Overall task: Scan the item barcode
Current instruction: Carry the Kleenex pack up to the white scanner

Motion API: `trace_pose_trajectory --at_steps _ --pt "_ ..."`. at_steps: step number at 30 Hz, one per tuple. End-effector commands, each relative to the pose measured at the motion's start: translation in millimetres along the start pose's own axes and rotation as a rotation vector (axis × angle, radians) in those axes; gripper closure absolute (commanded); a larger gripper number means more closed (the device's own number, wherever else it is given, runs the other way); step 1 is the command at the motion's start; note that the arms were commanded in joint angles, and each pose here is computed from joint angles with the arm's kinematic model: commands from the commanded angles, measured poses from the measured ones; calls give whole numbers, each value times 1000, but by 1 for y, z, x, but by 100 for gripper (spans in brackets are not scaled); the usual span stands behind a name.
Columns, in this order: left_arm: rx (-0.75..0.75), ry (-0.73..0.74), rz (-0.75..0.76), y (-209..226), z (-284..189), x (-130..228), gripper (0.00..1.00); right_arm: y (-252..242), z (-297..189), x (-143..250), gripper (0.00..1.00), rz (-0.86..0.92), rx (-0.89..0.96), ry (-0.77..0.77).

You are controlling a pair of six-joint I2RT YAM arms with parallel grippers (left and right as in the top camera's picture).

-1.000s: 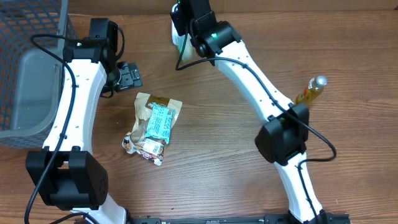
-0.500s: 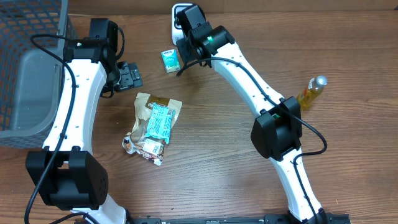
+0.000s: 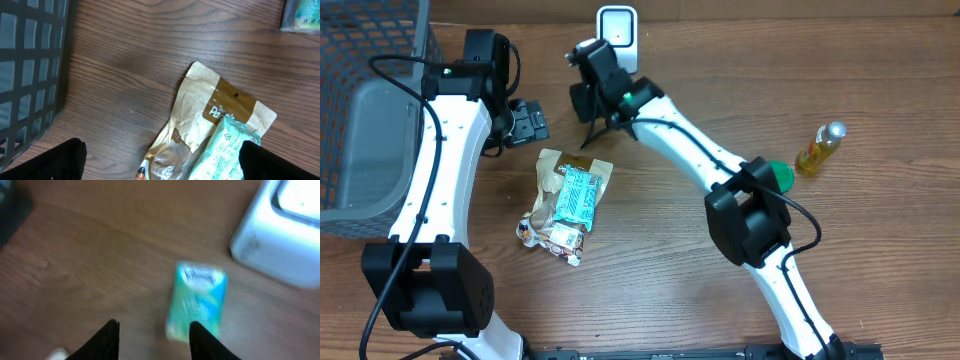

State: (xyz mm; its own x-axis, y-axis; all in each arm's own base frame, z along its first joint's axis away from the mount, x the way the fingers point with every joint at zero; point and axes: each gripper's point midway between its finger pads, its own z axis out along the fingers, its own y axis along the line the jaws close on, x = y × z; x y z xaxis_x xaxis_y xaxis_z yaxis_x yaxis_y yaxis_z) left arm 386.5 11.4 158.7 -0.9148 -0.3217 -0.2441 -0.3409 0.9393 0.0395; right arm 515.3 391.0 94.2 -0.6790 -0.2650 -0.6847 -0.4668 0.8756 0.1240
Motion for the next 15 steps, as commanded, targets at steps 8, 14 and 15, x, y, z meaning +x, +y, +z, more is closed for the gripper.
trace_pose_trajectory --at_steps 8,14,15 --pt "-5 -20 16 -2 -4 -4 0 -14 33 1 56 -46 62 -162" --pt "-5 -20 16 -2 -4 -4 0 -14 56 16 56 -104 68 -165" --pt "-5 -20 16 -2 -4 -4 0 -17 60 24 56 -105 77 -142"
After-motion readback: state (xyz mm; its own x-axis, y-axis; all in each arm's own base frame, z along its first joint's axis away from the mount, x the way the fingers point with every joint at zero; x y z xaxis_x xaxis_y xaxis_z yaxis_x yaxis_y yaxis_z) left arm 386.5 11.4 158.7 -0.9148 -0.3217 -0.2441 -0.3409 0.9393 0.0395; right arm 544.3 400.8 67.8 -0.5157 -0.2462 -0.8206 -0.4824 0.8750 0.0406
